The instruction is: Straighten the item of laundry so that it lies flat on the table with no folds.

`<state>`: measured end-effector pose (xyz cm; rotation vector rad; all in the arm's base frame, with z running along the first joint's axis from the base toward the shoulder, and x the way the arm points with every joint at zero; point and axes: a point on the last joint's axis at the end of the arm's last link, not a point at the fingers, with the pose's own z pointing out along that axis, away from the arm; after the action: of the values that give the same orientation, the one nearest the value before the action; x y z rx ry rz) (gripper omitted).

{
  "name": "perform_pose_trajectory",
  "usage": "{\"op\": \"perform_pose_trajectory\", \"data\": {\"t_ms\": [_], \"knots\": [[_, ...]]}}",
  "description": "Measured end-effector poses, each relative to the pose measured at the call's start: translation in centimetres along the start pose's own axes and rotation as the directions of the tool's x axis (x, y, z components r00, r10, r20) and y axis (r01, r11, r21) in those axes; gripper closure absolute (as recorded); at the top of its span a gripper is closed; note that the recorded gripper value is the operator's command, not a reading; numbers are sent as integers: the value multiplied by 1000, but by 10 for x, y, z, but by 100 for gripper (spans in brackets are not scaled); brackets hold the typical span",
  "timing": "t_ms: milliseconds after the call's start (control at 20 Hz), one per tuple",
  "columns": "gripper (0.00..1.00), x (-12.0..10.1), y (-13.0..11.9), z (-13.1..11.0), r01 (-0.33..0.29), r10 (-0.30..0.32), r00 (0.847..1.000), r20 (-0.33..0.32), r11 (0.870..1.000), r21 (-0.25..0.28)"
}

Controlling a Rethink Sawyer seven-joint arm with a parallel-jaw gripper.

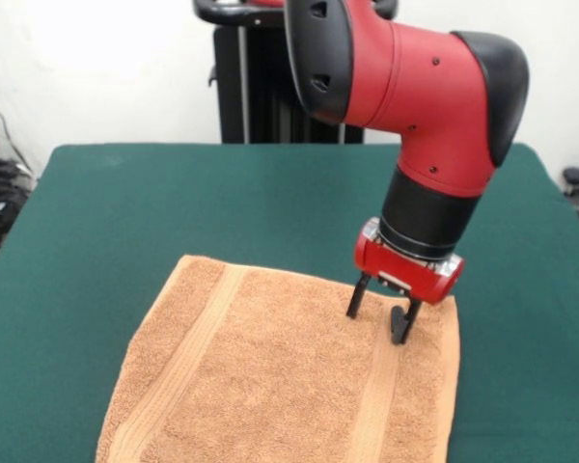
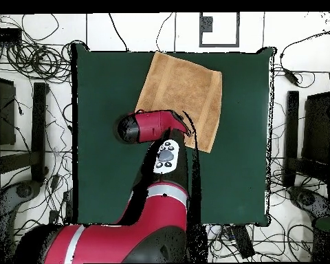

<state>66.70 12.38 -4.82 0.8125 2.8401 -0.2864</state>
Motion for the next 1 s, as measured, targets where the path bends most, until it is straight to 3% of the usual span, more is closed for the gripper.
{"op": "perform_pose_trajectory", "data": {"t_ms": [550, 1000], "knots": [[0, 0, 1, -1, 5, -5, 1000, 5, 1000, 1], [0, -5, 18, 0, 36, -36, 998, 44, 999, 0]]}}
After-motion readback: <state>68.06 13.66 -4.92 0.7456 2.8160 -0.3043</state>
